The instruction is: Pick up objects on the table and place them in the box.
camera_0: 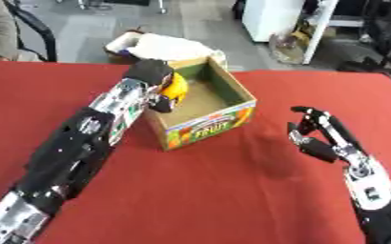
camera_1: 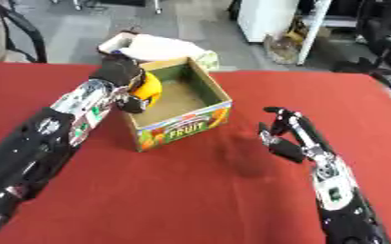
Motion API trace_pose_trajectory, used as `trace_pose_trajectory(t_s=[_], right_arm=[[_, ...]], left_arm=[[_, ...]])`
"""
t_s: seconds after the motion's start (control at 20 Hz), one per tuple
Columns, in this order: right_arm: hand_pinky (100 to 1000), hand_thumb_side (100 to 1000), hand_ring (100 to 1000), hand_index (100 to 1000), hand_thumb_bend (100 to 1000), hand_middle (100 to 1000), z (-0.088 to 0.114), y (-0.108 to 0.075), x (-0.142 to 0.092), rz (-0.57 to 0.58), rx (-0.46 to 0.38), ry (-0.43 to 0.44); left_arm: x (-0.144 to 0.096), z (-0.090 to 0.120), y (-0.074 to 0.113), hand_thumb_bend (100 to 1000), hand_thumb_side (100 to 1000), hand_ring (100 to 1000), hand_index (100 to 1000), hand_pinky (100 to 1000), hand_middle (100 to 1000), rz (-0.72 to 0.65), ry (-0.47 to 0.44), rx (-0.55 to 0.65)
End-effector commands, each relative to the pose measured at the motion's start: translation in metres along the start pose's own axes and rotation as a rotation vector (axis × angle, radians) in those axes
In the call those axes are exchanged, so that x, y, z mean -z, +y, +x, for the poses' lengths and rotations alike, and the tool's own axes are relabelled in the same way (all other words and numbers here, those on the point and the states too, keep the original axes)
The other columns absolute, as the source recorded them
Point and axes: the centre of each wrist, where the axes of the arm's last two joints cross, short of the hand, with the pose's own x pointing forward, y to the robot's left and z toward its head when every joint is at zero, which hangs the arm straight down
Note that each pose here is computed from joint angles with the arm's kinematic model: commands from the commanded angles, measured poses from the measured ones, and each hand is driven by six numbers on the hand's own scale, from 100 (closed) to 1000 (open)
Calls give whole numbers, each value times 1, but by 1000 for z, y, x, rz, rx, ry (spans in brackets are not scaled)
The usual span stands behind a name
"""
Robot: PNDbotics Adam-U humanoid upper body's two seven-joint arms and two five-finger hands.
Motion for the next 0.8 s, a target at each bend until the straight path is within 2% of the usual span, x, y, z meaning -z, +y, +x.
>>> trace_pose_trajectory(t_s=[0.05, 0.1, 0.3, 0.35, 0.4, 0.6, 0.8], right_arm=[[593, 577, 602, 883, 100, 419, 7, -15, 7, -25, -25, -31], [593, 577, 602, 883, 100, 419, 7, -15, 7, -25, -25, -31], [593, 577, 602, 883, 100, 419, 7, -15, 7, -26, -24, -32], [593, 583, 602, 883, 100, 419, 7, -15, 7, -26, -24, -32], [593, 577, 602, 883, 100, 419, 7, -15, 7, -26, -24, -31], [593, 579, 602, 883, 100, 419, 6, -15, 6, -25, -25, -29], [593, 580, 602, 883, 100, 419, 5, -15, 5, -25, -25, -26]], left_arm=[[2, -2, 8, 209, 298, 689, 805, 699, 683, 49, 1, -1], [2, -2, 8, 273, 317, 733, 833, 724, 730, 54, -5, 4], [1, -1, 9, 273, 317, 733, 833, 724, 730, 61, -12, 10], [1, -1, 9, 434, 613, 850, 902, 812, 857, 61, -13, 10], [0, 2, 12, 477, 745, 916, 937, 872, 924, 76, -29, 14], [-4, 2, 23, 483, 851, 932, 957, 884, 952, 131, -66, 4], [-11, 0, 41, 368, 886, 922, 966, 873, 951, 226, -71, -56]])
